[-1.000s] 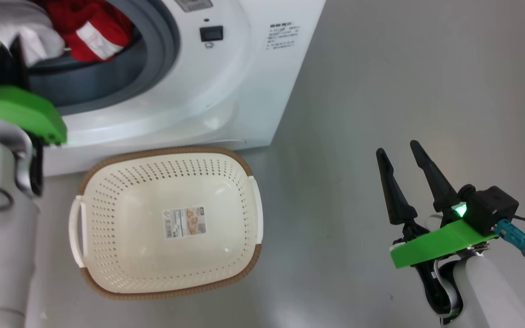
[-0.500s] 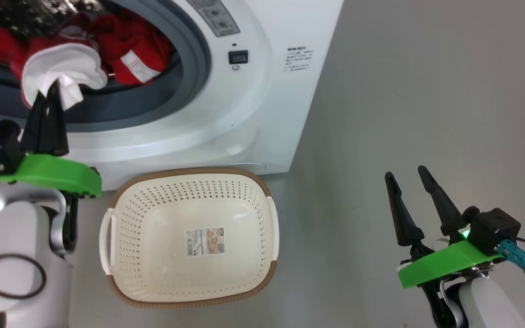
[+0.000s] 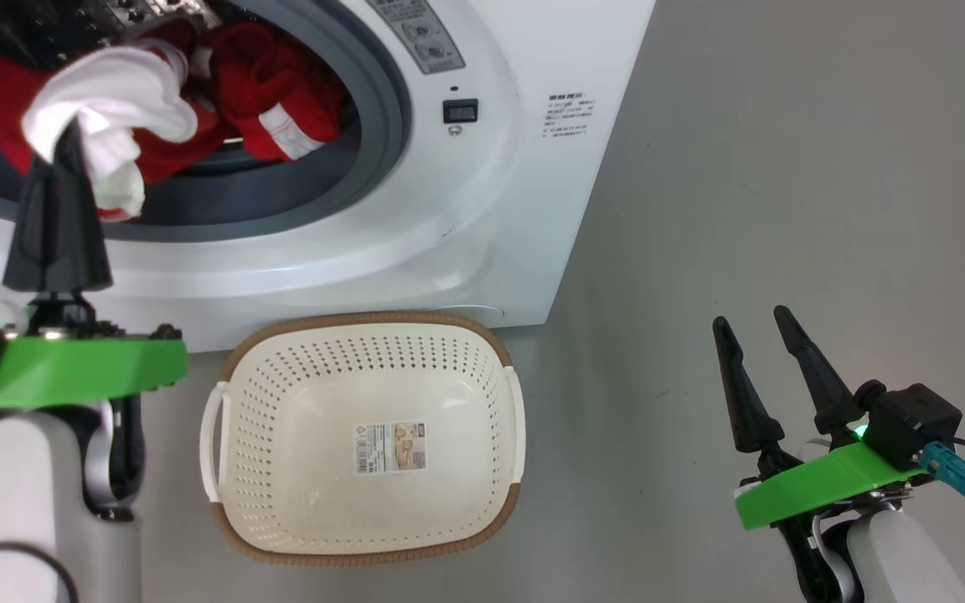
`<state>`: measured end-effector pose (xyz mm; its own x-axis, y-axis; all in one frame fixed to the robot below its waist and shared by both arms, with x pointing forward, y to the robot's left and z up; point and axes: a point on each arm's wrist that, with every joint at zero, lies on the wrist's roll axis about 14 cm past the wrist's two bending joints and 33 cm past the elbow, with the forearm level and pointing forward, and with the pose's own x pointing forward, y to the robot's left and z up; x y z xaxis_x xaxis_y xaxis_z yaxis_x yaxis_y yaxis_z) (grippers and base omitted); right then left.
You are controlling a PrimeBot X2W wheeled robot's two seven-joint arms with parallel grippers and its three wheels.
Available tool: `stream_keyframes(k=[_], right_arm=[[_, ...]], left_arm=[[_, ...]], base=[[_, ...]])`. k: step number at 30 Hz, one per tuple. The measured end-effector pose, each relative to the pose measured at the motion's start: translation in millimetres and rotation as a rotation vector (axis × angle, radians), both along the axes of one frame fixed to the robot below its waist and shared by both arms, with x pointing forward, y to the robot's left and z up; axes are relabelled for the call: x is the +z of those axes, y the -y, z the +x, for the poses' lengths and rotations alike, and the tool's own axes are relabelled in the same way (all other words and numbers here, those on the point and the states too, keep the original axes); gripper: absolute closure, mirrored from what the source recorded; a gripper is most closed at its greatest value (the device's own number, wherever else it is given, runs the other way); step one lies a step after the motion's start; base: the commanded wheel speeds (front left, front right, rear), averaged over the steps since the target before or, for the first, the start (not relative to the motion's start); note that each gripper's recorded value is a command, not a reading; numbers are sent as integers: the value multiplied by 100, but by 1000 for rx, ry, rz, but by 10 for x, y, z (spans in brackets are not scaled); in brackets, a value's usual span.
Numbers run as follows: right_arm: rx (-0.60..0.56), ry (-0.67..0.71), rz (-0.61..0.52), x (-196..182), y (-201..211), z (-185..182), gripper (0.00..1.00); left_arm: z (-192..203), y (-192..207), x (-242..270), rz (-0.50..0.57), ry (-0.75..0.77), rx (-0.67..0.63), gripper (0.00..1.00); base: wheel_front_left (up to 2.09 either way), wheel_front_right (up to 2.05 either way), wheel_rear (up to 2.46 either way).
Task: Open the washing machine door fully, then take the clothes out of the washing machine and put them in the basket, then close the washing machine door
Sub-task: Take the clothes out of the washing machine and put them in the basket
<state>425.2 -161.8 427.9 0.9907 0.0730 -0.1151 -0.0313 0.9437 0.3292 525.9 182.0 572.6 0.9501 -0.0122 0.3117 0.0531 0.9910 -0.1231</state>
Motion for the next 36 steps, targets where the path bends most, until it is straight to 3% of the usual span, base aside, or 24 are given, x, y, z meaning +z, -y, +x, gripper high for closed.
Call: stream_keyframes(k=[10,26,36], right_arm=[[-3,-11,0,-48,9,9,0],[1,-56,2,-247,0,67,0],[0,-83,5,-403,9,172,0]], left_arm=[[-153,13,63,3,43,1,100],[-297,328,-1562,-10,-424,-94,100],[-227,471,-2264,36,-625,-152,100]], base=[[0,0,0],[0,0,0],[0,0,0]])
